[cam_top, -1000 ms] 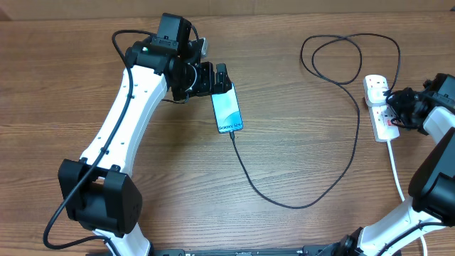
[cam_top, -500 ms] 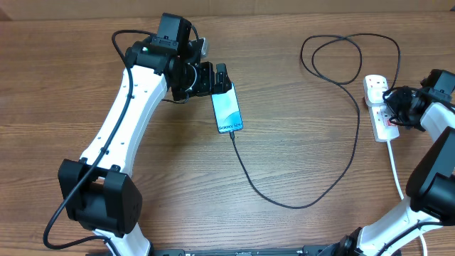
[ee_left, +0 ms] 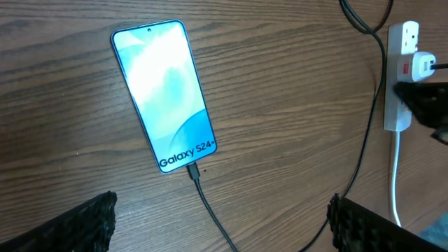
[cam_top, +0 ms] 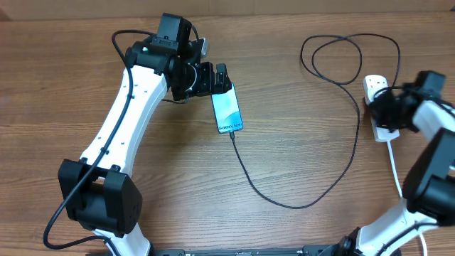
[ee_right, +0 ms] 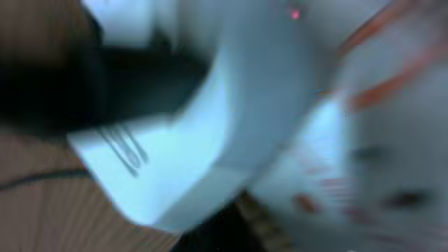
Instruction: Plug charger to phone and switch on socket
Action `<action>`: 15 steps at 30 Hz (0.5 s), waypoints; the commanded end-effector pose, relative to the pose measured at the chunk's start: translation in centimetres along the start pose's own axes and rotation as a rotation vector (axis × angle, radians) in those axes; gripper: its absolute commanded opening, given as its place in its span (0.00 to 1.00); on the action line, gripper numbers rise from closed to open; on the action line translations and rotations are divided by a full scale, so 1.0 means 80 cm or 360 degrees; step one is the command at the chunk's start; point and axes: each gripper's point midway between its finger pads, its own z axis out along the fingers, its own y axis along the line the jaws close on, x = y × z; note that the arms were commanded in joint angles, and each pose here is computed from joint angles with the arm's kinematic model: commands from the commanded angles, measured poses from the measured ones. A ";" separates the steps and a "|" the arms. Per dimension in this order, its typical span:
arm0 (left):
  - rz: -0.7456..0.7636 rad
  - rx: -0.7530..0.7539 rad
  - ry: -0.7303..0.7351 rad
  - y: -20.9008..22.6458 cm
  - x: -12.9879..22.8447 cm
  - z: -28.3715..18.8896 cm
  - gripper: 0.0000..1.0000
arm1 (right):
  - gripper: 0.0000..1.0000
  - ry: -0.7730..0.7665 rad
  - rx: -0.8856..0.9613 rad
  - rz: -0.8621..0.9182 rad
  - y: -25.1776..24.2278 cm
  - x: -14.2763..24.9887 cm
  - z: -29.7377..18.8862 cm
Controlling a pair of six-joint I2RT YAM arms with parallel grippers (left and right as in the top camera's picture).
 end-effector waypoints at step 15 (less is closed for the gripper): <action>0.0077 -0.0007 -0.0030 -0.011 0.009 -0.027 1.00 | 0.04 -0.0310 0.0284 0.0008 -0.012 0.003 -0.145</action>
